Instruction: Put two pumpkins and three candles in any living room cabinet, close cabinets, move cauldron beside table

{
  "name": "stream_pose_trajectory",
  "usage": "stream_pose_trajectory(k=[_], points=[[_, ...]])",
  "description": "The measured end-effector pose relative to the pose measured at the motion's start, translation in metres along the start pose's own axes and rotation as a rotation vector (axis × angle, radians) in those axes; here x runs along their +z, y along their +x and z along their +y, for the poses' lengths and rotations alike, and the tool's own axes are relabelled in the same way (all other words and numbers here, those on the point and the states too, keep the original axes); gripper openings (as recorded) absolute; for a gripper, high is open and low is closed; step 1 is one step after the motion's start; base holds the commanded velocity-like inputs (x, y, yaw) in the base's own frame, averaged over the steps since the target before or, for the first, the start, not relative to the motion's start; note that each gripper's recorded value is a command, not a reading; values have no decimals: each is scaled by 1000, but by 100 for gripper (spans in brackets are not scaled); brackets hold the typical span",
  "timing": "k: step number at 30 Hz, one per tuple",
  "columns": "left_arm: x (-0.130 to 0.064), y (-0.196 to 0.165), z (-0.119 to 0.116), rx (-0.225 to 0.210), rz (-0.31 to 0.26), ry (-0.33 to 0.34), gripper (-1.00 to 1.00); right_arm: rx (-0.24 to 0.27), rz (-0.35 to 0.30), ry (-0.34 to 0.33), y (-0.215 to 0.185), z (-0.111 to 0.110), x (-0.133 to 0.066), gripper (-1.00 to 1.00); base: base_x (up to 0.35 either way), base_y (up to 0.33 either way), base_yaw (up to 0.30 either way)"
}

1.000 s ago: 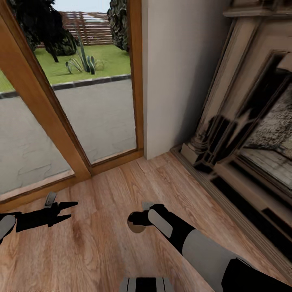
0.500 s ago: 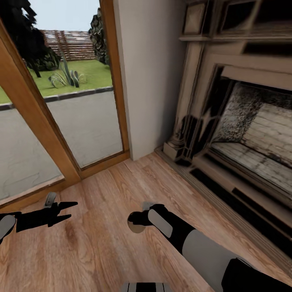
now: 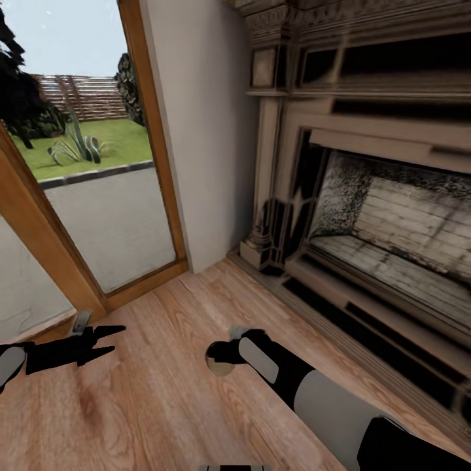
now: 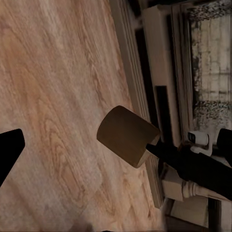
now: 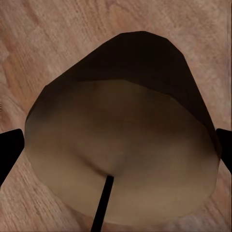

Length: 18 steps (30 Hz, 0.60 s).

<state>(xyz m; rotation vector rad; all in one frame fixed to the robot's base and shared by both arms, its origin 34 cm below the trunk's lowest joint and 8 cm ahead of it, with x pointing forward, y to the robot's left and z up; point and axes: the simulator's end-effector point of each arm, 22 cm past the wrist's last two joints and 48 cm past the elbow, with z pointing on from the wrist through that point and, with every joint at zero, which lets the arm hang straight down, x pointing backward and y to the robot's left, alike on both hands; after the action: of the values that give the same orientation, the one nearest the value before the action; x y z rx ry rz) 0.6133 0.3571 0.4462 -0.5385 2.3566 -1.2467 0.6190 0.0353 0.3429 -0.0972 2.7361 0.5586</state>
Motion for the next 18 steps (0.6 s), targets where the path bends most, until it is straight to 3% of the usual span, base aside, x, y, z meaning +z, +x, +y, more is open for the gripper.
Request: stream_pose_trajectory(k=[5,18], points=[[-6,-3,-10,15,-11,11,100,-9,-20,0,-7,4,-9,-100,-206,0,-73],[-19,-9,-35,51,-36,38,100,-30,-67,2,-24,14,-33,-100,-336,0,-5]])
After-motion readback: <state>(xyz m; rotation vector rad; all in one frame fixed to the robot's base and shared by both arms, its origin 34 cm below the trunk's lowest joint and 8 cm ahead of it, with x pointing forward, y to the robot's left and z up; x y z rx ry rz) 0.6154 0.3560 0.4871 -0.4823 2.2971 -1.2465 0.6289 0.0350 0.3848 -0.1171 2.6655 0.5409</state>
